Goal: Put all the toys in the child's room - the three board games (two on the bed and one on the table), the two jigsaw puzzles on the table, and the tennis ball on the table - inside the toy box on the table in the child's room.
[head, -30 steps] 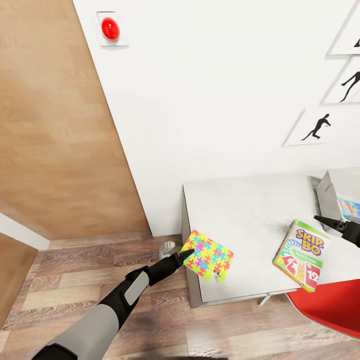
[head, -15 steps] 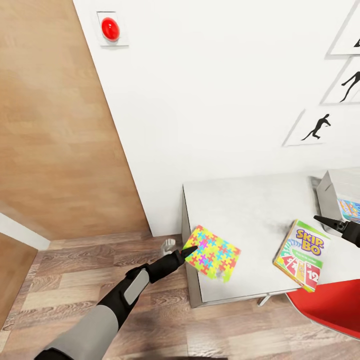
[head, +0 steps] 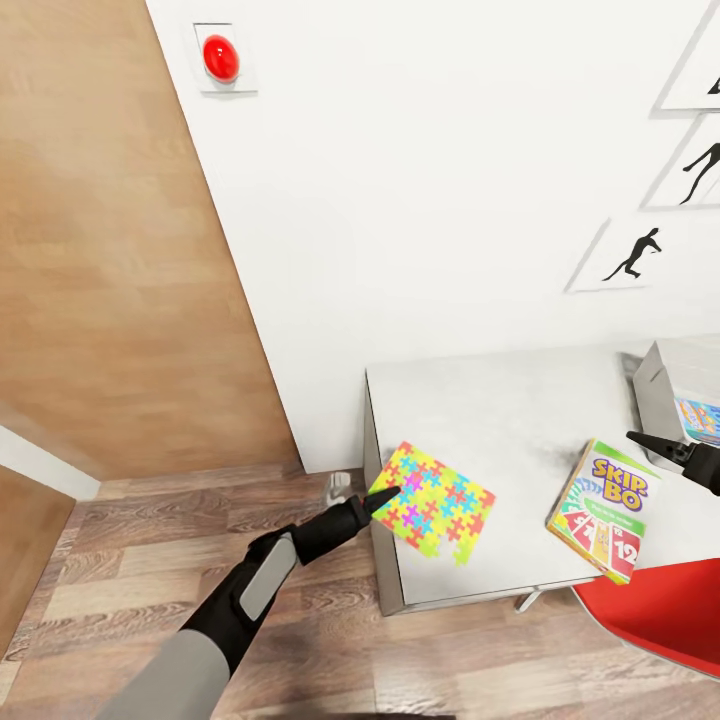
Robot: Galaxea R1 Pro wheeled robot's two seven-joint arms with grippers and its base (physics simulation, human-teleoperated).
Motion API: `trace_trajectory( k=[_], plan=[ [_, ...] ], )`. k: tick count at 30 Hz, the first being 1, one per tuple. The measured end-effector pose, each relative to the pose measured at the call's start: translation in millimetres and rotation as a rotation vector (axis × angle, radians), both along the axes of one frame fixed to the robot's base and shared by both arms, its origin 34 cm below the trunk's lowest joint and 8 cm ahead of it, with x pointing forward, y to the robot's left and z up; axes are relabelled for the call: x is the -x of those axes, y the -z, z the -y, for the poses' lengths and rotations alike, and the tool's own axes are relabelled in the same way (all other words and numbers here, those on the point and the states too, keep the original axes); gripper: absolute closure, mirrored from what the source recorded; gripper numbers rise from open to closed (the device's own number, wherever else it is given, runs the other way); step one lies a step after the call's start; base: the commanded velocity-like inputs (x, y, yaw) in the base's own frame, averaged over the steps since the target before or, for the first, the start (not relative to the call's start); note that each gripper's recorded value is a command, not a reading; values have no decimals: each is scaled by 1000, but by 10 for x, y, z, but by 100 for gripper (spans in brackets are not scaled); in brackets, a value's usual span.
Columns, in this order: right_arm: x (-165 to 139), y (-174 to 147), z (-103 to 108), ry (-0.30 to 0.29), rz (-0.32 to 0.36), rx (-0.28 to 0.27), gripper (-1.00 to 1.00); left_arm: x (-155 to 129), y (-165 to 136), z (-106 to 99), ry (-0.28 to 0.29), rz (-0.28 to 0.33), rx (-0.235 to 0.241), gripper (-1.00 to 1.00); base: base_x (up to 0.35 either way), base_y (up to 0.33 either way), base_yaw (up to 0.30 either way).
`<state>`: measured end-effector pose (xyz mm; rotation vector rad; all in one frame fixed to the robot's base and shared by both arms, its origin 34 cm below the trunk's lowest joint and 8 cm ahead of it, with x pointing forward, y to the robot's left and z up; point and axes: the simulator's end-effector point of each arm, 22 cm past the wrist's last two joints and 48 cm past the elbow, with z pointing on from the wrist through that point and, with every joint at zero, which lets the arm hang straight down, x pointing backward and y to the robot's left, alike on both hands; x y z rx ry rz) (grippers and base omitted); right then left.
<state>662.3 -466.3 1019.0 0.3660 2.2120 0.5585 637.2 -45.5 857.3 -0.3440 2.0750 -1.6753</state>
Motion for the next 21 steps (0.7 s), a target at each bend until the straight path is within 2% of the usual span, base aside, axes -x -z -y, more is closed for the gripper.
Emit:
trace_trajectory(
  k=[6, 8, 11, 12, 15, 21],
  plan=[
    [-1, -6, -1, -1, 1, -1, -100, -17, -129, 43, 25, -1, 21, 100, 0, 0, 0],
    [-2, -7, -1, -1, 1, -1, -100, -48, -151, 44, 26, 2, 18, 100, 0, 0, 0],
    [-4, -37, -3, -7, 9, -5, -100, -301, -242, 4, 13, 18, -8, 100, 0, 0, 0],
    [-3, -37, -2, -8, 9, -5, -100, -300, -239, 5, 14, 19, -12, 100, 0, 0, 0],
    [-7, -123, -68, -38, 35, -33, -100, -571, -342, -64, -12, 14, -28, 100, 0, 0, 0],
    [43, -257, -202, -99, 80, -97, -100, -650, -383, -83, -22, -29, -18, 100, 0, 0, 0]
  ],
)
